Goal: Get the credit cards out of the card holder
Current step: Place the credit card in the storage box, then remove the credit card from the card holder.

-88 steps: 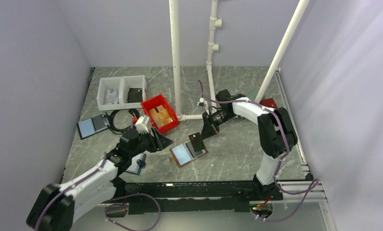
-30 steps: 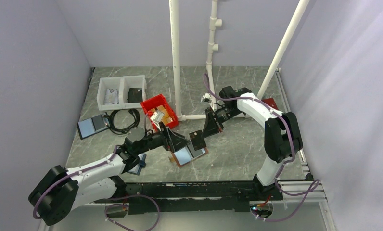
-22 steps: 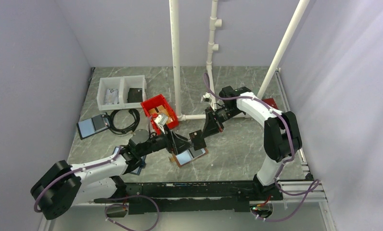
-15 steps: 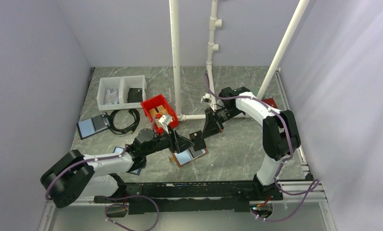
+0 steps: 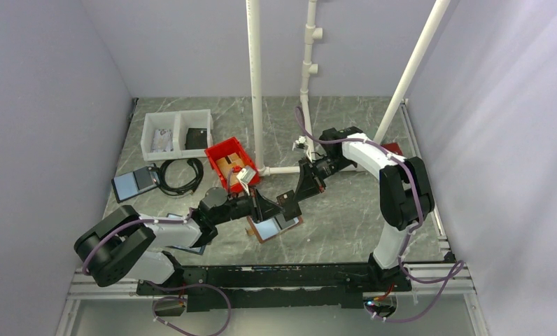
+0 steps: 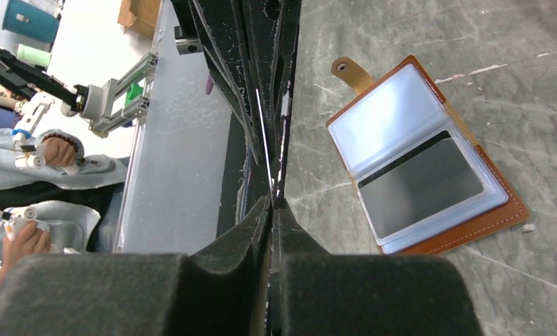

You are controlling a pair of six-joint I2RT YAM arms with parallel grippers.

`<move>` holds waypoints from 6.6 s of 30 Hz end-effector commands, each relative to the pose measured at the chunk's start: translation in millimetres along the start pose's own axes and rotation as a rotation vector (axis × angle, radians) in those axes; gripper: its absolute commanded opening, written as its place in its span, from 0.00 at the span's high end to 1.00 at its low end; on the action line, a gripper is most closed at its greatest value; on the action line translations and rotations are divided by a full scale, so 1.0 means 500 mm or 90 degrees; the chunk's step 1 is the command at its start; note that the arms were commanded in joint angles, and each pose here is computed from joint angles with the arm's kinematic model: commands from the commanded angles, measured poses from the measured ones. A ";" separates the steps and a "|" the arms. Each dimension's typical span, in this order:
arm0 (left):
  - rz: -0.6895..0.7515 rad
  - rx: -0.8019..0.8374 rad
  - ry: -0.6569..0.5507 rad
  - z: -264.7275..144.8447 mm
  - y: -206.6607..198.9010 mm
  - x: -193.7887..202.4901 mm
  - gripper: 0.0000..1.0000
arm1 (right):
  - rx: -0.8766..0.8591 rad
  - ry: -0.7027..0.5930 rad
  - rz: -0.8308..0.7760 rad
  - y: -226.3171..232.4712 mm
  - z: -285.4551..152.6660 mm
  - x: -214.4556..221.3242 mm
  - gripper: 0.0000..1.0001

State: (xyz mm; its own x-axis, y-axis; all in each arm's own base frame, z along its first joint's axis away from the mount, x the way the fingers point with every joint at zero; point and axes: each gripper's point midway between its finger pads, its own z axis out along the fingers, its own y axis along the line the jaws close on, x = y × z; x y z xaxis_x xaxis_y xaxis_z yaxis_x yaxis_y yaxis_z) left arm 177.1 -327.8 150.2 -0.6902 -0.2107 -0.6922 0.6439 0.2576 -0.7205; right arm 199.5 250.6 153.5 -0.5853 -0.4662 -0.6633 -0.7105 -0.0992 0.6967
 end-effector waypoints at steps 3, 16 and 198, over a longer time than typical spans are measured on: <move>0.050 0.034 -0.030 -0.013 -0.029 -0.023 1.00 | 0.012 -0.020 -0.070 0.020 -0.006 -0.037 0.85; 0.010 -0.123 -0.001 -0.161 0.042 -0.092 1.00 | 0.165 -0.001 -0.081 -0.023 -0.043 -0.042 0.57; -0.153 -0.221 -0.152 -0.348 0.001 -0.162 0.00 | 0.319 0.004 -0.376 0.003 -0.149 0.054 0.36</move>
State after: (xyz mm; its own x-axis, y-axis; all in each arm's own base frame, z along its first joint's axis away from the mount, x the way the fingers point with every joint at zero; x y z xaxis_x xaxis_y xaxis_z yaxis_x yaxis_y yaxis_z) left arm 180.6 -136.5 204.0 -0.6825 -0.5311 -0.5022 0.2308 0.4953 -0.8375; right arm 207.0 169.4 153.1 -0.0857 -0.4921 -0.8663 -0.9952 0.0829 0.0514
